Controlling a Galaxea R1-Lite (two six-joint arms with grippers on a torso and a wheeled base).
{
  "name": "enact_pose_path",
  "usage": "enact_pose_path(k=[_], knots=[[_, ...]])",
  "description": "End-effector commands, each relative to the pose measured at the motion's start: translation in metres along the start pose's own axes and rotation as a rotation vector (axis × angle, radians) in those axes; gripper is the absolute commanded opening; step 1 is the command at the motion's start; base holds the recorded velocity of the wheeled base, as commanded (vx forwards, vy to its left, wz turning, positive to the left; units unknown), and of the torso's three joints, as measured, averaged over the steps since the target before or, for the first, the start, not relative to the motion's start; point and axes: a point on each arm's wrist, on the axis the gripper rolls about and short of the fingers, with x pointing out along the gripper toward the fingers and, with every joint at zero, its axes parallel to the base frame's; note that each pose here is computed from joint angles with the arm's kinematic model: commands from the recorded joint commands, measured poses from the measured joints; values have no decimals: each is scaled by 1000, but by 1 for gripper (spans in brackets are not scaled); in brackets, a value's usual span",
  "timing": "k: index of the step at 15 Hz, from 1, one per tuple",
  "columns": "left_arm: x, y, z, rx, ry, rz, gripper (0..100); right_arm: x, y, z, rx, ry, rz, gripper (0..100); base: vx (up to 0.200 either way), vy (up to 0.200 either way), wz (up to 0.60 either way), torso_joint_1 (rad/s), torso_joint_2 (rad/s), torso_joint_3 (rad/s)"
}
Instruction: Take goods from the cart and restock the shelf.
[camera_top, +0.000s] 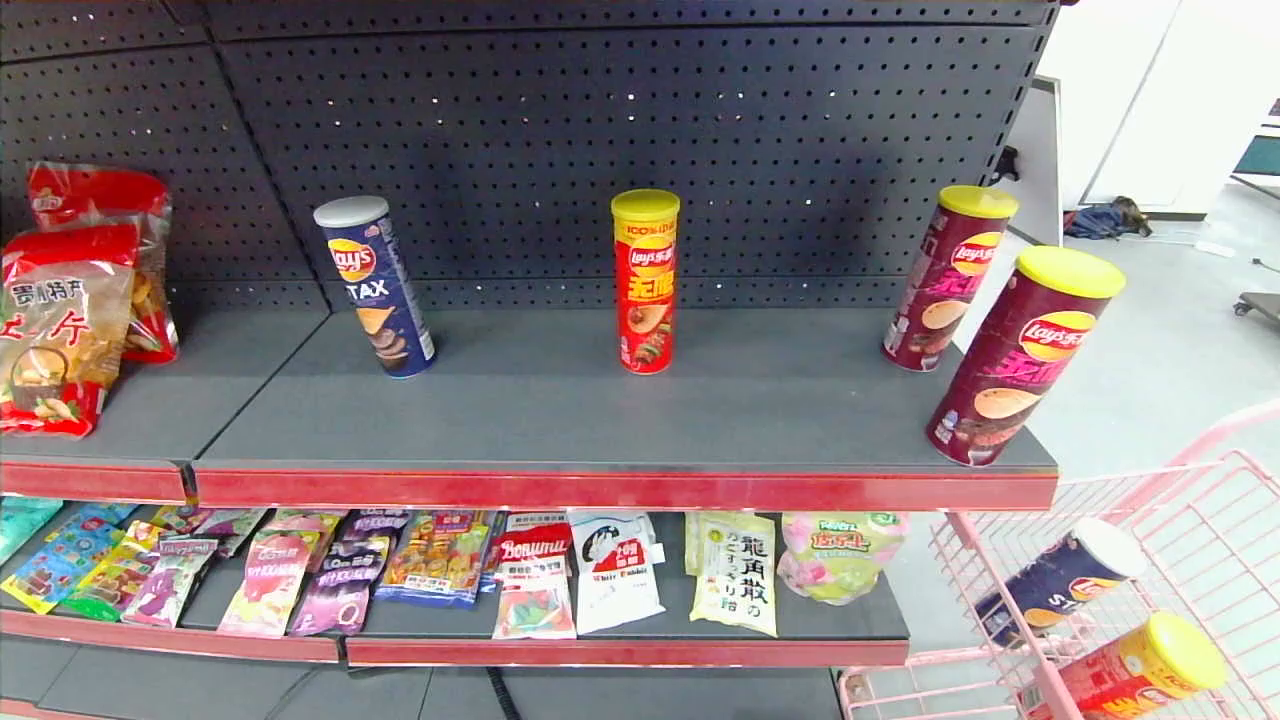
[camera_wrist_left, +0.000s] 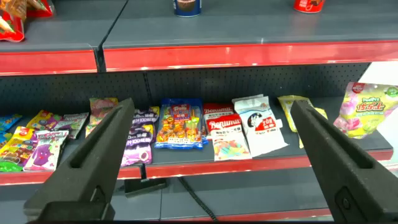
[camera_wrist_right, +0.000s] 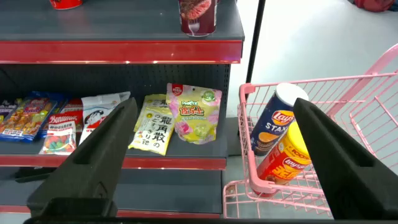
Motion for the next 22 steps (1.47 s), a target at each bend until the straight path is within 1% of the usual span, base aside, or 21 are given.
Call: enact_pose_path(k=[1, 2, 11, 13, 22], knots=[[0, 0, 0, 0, 2, 0, 100, 0, 0, 0, 0, 1, 0, 100, 0, 0, 0, 0, 0, 0], [0, 0, 0, 0, 0, 0, 100, 0, 0, 0, 0, -1, 0, 100, 0, 0, 0, 0, 0, 0], [0, 0, 0, 1, 0, 0, 100, 0, 0, 0, 0, -1, 0, 100, 0, -200, 0, 3, 2, 5], [0, 0, 0, 1, 0, 0, 100, 0, 0, 0, 0, 1, 0, 100, 0, 0, 0, 0, 0, 0], [0, 0, 0, 1, 0, 0, 100, 0, 0, 0, 0, 1, 0, 100, 0, 0, -600, 5, 2, 3]])
